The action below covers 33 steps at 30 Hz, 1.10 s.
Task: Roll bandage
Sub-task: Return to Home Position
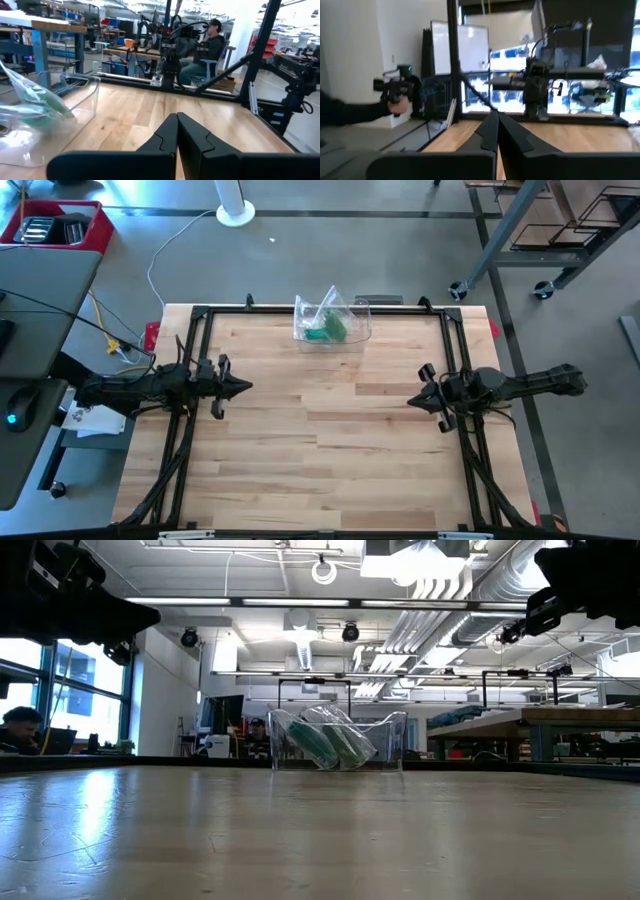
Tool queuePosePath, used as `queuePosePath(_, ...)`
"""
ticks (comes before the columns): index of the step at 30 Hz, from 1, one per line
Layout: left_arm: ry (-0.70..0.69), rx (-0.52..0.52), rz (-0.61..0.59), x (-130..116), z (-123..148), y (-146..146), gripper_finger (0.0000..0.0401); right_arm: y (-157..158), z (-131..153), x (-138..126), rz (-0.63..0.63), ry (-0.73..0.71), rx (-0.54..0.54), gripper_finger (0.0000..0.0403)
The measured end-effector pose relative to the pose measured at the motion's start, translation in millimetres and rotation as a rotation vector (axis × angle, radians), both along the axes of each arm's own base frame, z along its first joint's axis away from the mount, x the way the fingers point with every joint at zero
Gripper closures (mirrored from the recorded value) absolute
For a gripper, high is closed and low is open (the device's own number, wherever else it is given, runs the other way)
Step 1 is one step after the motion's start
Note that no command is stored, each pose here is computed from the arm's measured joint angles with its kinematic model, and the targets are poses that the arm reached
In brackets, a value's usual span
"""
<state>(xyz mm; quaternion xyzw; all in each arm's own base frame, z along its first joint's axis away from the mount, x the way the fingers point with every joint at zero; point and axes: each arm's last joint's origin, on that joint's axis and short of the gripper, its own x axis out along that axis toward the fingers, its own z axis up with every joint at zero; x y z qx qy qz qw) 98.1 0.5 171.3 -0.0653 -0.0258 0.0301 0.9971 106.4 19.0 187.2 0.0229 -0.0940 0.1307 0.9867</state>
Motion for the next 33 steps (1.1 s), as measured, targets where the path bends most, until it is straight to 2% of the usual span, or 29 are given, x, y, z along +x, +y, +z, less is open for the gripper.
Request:
queuePosePath(3, 0.0, 0.001, -0.004, 0.0, 0.0, -0.5, 0.0401, -2.8, 3.6, -0.3, -0.051, -0.033, 0.032, 0.0403)
queuePosePath(5, 0.0, 0.007, 0.002, 0.0, 0.0, -0.4, 0.0401, -8.8, 1.5, 1.0, -0.177, 0.0, 0.108, 0.0403)
queuePosePath(7, 0.0, 0.017, 0.003, 0.0, 0.1, -0.4, 0.0401, -14.6, -5.7, 2.5, -0.278, 0.071, 0.111, 0.0403)
queuePosePath(10, 0.001, 0.015, 0.003, 0.0, 0.0, -0.4, 0.0401, -19.7, -10.1, 2.5, -0.283, 0.11, 0.05, 0.0403)
queuePosePath(14, 0.017, 0.003, 0.002, 0.0, -1.5, -0.5, 0.0401, -27.6, -7.9, 0.0, -0.285, 0.087, 0.075, 0.0403)
queuePosePath(17, 0.033, -0.005, 0.004, 0.1, -3.1, -0.4, 0.0401, -34.2, -15.1, -0.7, -0.35, 0.16, 0.084, 0.0403)
queuePosePath(22, 0.036, -0.081, 0.001, 0.4, -3.7, -0.4, 0.0401, -38.3, -27.7, -1.4, -0.399, 0.289, 0.08, 0.0403)
queuePosePath(25, 0.038, -0.055, 0.001, 0.4, -3.7, -0.5, 0.0401, -38.7, -32.2, -1.7, -0.411, 0.337, 0.072, 0.0403)
queuePosePath(33, 0.039, -0.035, 0.002, 0.4, -3.7, -0.5, 0.0401, -38.8, -32.5, -1.7, -0.415, 0.34, 0.072, 0.0403)
